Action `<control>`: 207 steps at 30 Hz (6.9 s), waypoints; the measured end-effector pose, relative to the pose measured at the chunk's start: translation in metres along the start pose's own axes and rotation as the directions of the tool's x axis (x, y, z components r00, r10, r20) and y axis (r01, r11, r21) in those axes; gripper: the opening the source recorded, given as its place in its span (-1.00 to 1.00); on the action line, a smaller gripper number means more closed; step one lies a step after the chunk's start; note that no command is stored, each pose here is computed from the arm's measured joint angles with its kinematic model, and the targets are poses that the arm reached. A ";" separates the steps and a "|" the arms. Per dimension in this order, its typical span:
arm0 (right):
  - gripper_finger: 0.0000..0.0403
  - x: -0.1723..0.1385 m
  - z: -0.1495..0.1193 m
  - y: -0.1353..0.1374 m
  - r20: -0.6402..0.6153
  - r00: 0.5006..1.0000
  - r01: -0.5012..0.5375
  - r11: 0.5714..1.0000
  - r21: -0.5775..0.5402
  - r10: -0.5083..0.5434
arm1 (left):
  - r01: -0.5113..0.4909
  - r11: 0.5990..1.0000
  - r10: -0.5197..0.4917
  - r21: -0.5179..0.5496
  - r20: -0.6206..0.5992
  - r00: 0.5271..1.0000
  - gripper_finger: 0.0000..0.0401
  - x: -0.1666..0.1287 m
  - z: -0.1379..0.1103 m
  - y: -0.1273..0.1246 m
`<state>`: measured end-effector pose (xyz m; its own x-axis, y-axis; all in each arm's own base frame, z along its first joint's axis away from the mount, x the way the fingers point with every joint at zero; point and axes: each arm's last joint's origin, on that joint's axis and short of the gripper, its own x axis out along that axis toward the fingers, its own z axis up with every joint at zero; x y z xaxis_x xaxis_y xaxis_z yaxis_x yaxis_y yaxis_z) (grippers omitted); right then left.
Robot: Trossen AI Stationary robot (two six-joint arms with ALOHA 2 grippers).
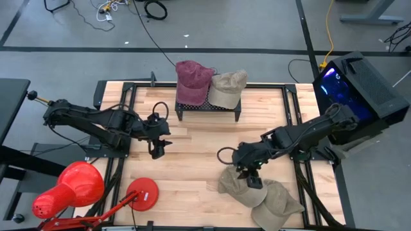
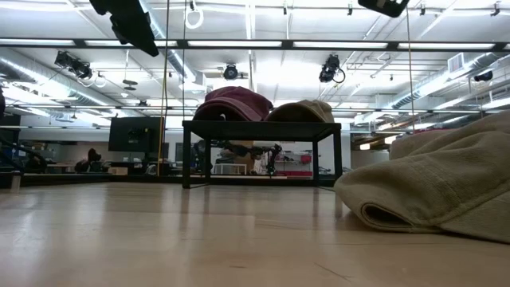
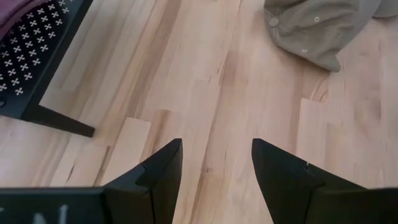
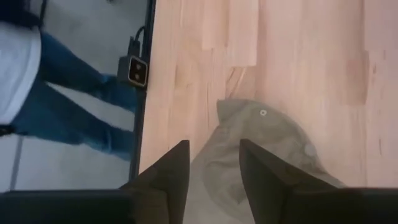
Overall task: Pick & Place hat
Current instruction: Stack the left brown cap on top of the brown cap on the shelf
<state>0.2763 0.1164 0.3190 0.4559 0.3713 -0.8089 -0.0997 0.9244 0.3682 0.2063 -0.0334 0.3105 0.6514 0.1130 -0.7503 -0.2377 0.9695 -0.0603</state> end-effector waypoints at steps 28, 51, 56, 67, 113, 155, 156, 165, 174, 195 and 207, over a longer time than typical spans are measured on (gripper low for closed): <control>-0.36 0.046 0.010 0.012 -0.224 0.965 0.159 0.984 0.080 -0.138 | 0.053 0.999 -0.051 0.002 0.292 0.955 -0.28 -0.101 -0.036 0.042; -0.36 0.046 0.012 0.012 -0.192 0.967 0.181 0.983 0.039 -0.171 | 0.109 0.991 -0.131 0.075 0.449 0.884 -0.98 -0.124 -0.038 0.047; -0.36 0.046 0.013 0.011 -0.167 0.964 0.211 0.977 0.023 -0.205 | 0.167 0.984 -0.174 0.056 0.463 0.869 -0.99 -0.103 -0.051 0.046; -0.36 0.046 0.014 0.012 -0.156 0.968 0.202 0.979 0.028 -0.196 | 0.177 0.978 -0.211 0.115 0.510 0.834 -0.99 -0.077 -0.087 0.052; -0.36 0.047 0.014 0.014 -0.183 0.976 0.126 0.991 0.044 -0.116 | 0.389 0.893 -0.439 0.226 0.627 0.644 -1.00 0.028 -0.167 0.049; -0.36 0.047 0.015 0.015 -0.181 0.980 0.095 0.995 0.041 -0.086 | 0.359 0.927 -0.327 0.107 0.698 0.637 -0.82 0.036 -0.167 0.055; -0.36 0.047 0.015 0.015 -0.181 0.980 0.092 0.995 0.025 -0.086 | 0.371 0.924 -0.327 0.096 0.699 0.636 -0.82 0.036 -0.167 0.055; -0.33 0.047 0.015 0.015 -0.178 0.980 0.053 0.979 -0.199 -0.089 | 0.378 0.922 -0.327 0.089 0.701 0.634 -0.81 0.036 -0.167 0.055; -0.01 0.046 0.015 0.012 -0.149 0.971 0.083 0.845 -0.528 -0.188 | 0.379 0.921 -0.328 0.089 0.702 0.633 -0.81 0.036 -0.167 0.055; 0.33 0.044 0.010 0.006 -0.162 0.933 -0.097 0.207 -0.973 -0.321 | 0.379 0.921 -0.328 0.089 0.703 0.631 -0.80 0.036 -0.166 0.055; 0.29 0.042 0.011 -0.002 -0.216 0.940 -0.178 0.161 -0.971 -0.264 | 0.380 0.921 -0.328 0.089 0.703 0.631 -0.80 0.036 -0.166 0.055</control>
<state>0.3058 0.1294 0.2895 0.2640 0.1238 -0.9565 -0.9557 0.1672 -0.2422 0.0966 -0.0124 0.1708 0.9955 -0.0941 0.0093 0.0929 0.9550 -0.2817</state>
